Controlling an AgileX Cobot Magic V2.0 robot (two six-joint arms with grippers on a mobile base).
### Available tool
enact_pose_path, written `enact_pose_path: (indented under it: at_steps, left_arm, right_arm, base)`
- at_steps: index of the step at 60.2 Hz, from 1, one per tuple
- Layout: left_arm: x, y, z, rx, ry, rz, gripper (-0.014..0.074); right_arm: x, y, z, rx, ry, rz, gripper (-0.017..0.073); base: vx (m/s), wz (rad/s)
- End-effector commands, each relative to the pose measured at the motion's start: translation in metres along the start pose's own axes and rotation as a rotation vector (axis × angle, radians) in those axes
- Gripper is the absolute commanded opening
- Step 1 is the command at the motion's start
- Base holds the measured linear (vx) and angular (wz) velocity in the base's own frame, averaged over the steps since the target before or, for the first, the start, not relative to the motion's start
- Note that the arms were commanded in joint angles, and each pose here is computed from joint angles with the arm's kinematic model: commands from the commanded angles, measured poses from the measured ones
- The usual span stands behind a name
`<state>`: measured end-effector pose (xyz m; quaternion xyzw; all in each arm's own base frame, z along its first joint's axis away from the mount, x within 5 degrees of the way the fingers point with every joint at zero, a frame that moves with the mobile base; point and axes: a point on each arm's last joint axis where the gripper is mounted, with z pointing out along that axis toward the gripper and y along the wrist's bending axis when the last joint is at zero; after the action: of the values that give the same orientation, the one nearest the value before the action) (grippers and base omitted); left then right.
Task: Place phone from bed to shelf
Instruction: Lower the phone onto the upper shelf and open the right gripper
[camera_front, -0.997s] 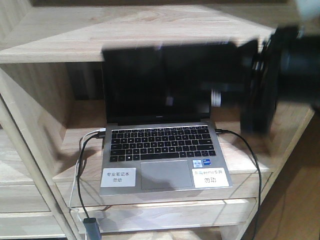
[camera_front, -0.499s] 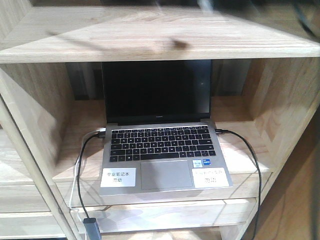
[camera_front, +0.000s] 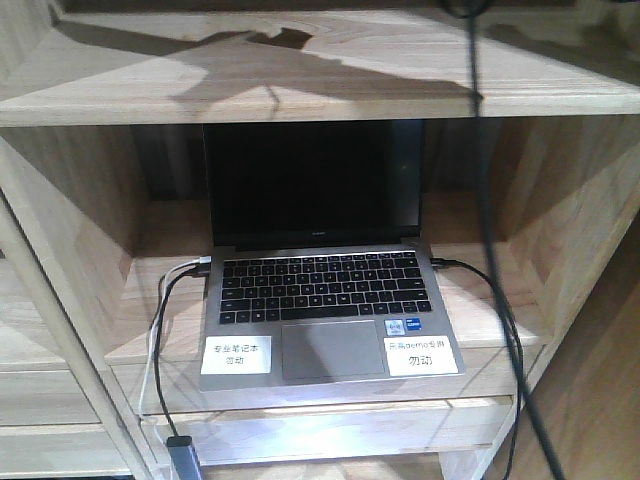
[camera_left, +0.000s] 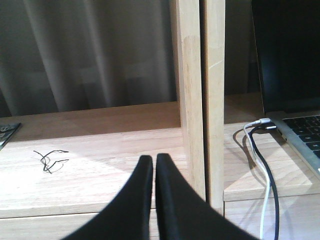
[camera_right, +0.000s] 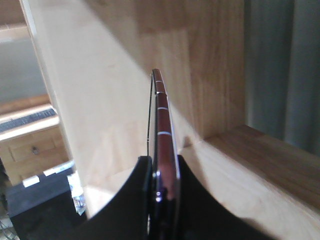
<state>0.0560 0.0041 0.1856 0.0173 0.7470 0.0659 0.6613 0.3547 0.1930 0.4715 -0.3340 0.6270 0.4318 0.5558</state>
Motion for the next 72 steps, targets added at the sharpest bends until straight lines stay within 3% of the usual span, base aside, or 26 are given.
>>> enact_pose_path:
  at_steps: [1, 7, 28, 48, 58, 72]
  left_arm:
    - [-0.014, 0.002, -0.003, -0.014, -0.104, -0.015, 0.0001]
    - [-0.014, 0.002, -0.003, -0.014, -0.104, -0.015, 0.0001]
    - [-0.014, 0.002, -0.003, -0.014, -0.104, -0.015, 0.0001]
    - [-0.014, 0.002, -0.003, -0.014, -0.104, -0.015, 0.0001]
    - [-0.014, 0.002, -0.003, -0.014, -0.104, -0.015, 0.0001]
    - [-0.014, 0.002, -0.003, -0.014, -0.104, -0.015, 0.0001]
  right_arm:
    - [-0.025, 0.019, 0.001, -0.017, -0.105, -0.03, -0.0002]
    - [-0.015, 0.015, 0.016, 0.013, -0.077, -0.047, -0.0002]
    - [0.016, -0.013, 0.041, 0.063, -0.038, 0.014, -0.0001]
    - [0.031, -0.025, 0.049, 0.079, -0.01, 0.033, 0.0037]
    - [0.033, -0.027, 0.049, 0.096, 0.014, 0.0, 0.0148]
    - [0.032, -0.032, 0.049, 0.153, 0.005, -0.022, 0.0424]
  base:
    - [0.0, 0.0]
    - [0.0, 0.0]
    - [0.0, 0.0]
    - [0.0, 0.0]
    - [0.0, 0.0]
    - [0.0, 0.0]
